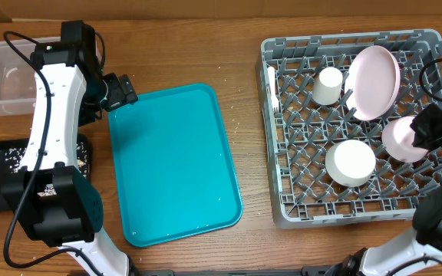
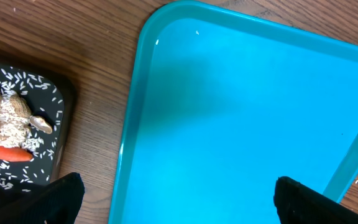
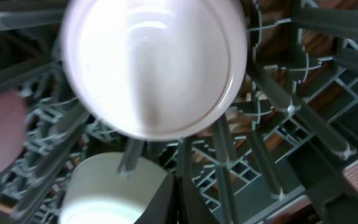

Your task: Sort waste into correct bins and load items into the dishwasher rack

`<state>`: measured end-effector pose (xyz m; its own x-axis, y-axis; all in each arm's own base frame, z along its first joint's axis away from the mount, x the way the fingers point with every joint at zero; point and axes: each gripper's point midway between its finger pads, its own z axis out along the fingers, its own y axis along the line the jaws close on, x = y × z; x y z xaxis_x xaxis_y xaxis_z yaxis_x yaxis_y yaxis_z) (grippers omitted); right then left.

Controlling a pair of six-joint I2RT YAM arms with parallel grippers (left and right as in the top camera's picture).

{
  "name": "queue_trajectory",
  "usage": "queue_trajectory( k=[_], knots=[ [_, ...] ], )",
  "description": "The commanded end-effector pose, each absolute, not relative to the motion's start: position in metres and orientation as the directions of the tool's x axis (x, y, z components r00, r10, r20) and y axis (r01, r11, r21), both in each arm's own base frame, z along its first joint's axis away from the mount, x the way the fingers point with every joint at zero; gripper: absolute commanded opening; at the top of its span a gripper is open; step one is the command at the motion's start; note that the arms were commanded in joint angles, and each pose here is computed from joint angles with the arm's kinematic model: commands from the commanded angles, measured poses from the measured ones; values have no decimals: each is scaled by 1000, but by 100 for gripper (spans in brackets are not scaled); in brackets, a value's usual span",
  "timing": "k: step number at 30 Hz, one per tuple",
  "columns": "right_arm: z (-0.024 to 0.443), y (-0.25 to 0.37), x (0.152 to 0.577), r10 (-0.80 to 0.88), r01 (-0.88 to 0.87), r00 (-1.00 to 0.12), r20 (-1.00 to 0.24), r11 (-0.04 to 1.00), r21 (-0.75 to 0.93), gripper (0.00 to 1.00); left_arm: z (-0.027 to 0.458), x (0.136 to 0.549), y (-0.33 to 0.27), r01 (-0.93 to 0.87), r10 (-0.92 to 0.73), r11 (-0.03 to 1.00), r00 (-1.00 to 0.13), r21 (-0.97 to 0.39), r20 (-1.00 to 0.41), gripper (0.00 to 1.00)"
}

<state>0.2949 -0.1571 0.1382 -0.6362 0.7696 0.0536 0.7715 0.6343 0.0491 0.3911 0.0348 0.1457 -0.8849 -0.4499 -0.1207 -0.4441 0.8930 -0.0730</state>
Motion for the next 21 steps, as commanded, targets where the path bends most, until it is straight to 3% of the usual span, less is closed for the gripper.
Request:
queue_trajectory(
  k=[1, 6, 11, 21],
  knots=[
    [210, -147, 292, 764, 750, -631, -132, 645, 148, 4, 158, 394, 35, -452, -460, 888, -874, -83, -157, 100],
    [256, -131, 265, 754, 732, -612, -240, 655, 189, 6, 158, 394, 35, -452, -460, 888, -874, -82, -156, 100],
    [276, -104, 241, 749, 701, -612, -254, 662, 263, 8, 158, 394, 35, -452, -460, 888, -874, -83, -157, 100],
    [229, -48, 210, 723, 643, -679, -126, 669, 372, 9, 158, 394, 35, -452, -459, 888, -874, -83, -157, 100]
  ],
)
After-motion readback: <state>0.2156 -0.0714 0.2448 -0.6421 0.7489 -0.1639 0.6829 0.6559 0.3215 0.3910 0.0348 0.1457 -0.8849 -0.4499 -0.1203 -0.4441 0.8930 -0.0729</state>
